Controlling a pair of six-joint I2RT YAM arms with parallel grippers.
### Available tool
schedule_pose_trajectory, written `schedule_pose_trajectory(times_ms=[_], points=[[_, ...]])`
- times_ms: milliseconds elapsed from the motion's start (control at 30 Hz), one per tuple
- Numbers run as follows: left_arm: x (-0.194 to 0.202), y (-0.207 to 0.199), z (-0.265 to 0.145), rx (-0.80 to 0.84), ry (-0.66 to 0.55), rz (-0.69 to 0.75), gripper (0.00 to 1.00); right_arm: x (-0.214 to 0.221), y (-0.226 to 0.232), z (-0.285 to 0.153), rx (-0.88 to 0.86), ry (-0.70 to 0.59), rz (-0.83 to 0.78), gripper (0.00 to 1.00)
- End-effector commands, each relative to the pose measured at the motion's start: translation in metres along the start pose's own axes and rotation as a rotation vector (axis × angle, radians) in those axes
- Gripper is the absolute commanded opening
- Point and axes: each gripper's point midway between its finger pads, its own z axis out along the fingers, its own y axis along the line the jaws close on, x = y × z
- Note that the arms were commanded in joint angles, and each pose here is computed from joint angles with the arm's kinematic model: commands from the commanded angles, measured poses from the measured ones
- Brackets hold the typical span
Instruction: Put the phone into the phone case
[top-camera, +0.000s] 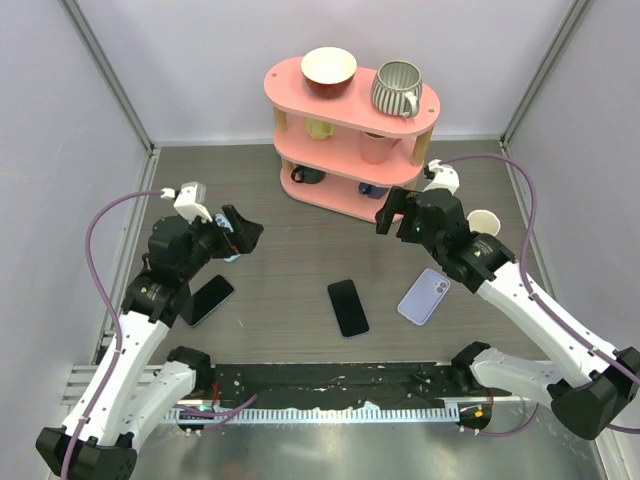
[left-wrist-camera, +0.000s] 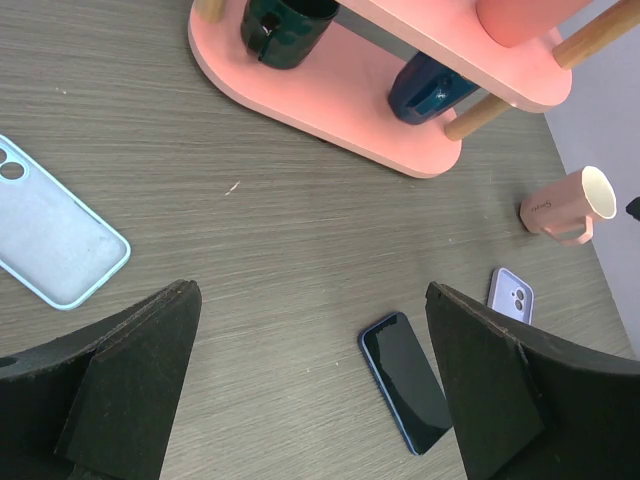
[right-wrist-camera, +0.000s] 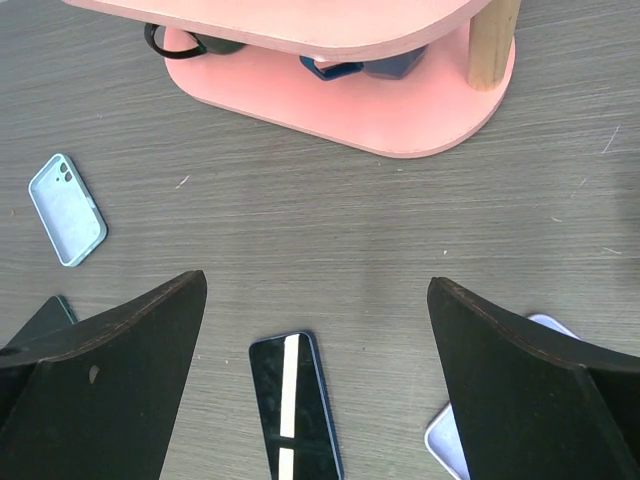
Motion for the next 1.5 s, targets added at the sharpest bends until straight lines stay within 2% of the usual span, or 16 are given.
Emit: schedule_pose_trajectory(times_ms=[0, 233, 433, 533, 700, 833, 1000, 1200, 1267, 1467], points=[[-0.013, -0.007, -0.003, 0.025, -0.049, -0.002, 1.00, -0.023, 0.008, -0.008, -0.018, -0.053, 0.036, 0.98], [-0.013, 0.003, -0.002, -0.024, -0.061, -0.011, 1.00, -0.012, -0.001, -0.013, 0.025, -0.004, 0.051, 0.98], [-0.015, 0.006, -0.003, -0.045, -0.070, -0.014, 1.00, -0.017, -0.004, -0.017, 0.030, -0.024, 0.049, 0.98], [-0.018, 0.008, -0.005, -0.060, -0.085, -0.020, 1.00, 0.000, -0.008, -0.007, 0.053, 0.019, 0.045, 0.98], [-0.020, 0.012, -0.012, -0.082, -0.105, -0.014, 1.00, 0.026, 0.007, 0.003, -0.001, 0.135, 0.097, 0.95], [-0.026, 0.020, -0.020, -0.121, -0.160, -0.015, 1.00, 0.036, 0.030, 0.002, -0.121, 0.200, 0.002, 0.92], [-0.031, 0.023, -0.027, -0.151, -0.179, -0.015, 1.00, 0.085, 0.067, 0.003, -0.243, 0.287, -0.057, 0.91], [-0.046, 0.030, -0.049, -0.207, -0.266, -0.021, 1.00, 0.143, 0.067, 0.023, -0.078, 0.369, -0.268, 0.92], [-0.049, 0.030, -0.053, -0.204, -0.292, -0.020, 1.00, 0.158, 0.074, 0.026, -0.076, 0.393, -0.332, 0.98], [-0.049, 0.030, -0.053, -0.203, -0.287, -0.016, 1.00, 0.186, 0.078, 0.021, -0.134, 0.488, -0.430, 0.98]])
